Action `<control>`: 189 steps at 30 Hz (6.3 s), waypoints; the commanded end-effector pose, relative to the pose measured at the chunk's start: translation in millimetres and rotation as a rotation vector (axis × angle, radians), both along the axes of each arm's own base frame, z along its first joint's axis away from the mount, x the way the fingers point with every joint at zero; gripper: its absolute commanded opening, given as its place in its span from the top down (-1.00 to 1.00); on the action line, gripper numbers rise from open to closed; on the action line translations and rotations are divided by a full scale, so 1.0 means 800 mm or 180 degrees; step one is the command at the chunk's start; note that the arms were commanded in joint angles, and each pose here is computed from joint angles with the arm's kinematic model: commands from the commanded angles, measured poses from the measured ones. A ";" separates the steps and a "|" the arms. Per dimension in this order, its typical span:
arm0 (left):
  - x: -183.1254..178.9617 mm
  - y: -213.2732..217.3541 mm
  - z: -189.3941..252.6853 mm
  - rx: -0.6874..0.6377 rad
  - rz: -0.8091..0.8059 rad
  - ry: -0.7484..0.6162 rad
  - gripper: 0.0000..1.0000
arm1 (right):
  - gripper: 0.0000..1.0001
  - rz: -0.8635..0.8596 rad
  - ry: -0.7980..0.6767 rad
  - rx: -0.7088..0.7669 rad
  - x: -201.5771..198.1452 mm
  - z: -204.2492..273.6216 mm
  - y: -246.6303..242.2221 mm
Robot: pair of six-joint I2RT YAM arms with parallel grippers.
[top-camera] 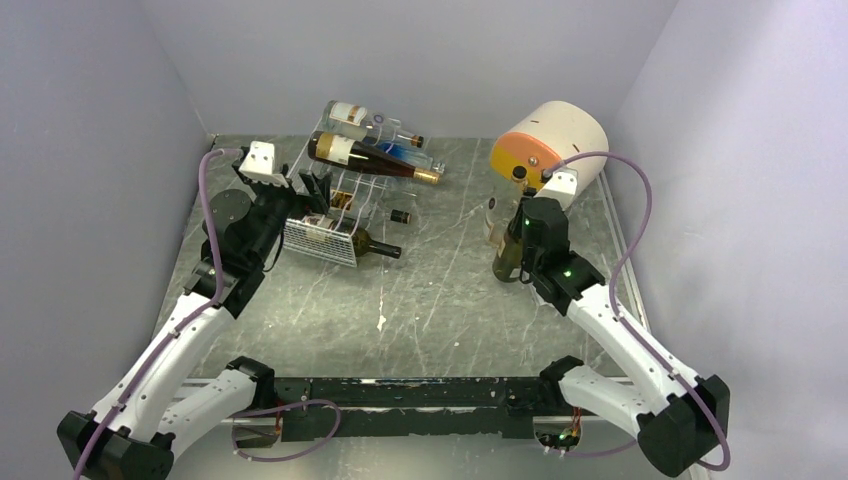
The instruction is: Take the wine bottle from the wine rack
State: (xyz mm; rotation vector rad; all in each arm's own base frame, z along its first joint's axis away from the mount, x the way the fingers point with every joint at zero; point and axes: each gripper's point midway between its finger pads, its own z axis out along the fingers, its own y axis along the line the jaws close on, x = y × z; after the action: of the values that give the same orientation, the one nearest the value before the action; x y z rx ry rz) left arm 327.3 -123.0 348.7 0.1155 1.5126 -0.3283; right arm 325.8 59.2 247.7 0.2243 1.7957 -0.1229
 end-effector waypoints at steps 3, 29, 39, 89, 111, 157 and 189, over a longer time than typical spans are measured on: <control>-0.007 -0.002 0.025 -0.0071 -0.0045 -0.0156 -0.87 | 1.00 -0.0009 -0.0356 0.0120 0.027 0.025 -0.002; -0.018 -0.001 0.039 -0.0136 -0.0087 -0.0260 -0.87 | 1.00 -0.0150 -0.0286 -0.0071 0.027 0.006 -0.022; -0.019 0.001 0.041 -0.0138 -0.0070 -0.0272 -0.88 | 1.00 -0.0055 -0.0345 0.0063 0.030 -0.007 -0.011; -0.028 0.098 0.054 -0.0269 0.1111 -0.0344 -0.87 | -0.65 0.3260 0.0927 0.0383 -0.012 -0.068 0.497; -0.029 0.101 0.059 -0.0304 0.1078 -0.0367 -0.88 | 0.01 0.3734 0.1100 0.0828 -0.082 -0.101 0.624; -0.012 0.088 0.041 -0.0211 0.0962 -0.0232 -0.88 | -0.89 0.2552 0.1158 -0.1778 0.167 -0.128 0.333; -0.013 0.088 0.044 -0.0221 0.0947 -0.0258 -0.87 | 1.00 0.3005 0.1043 -0.0661 0.107 -0.051 0.402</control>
State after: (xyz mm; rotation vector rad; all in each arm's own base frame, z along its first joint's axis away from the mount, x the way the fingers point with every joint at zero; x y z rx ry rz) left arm 321.4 -54.9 366.3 -0.1383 1.4566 -0.1125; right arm 442.7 366.0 127.1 -1.0175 2.0730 0.0876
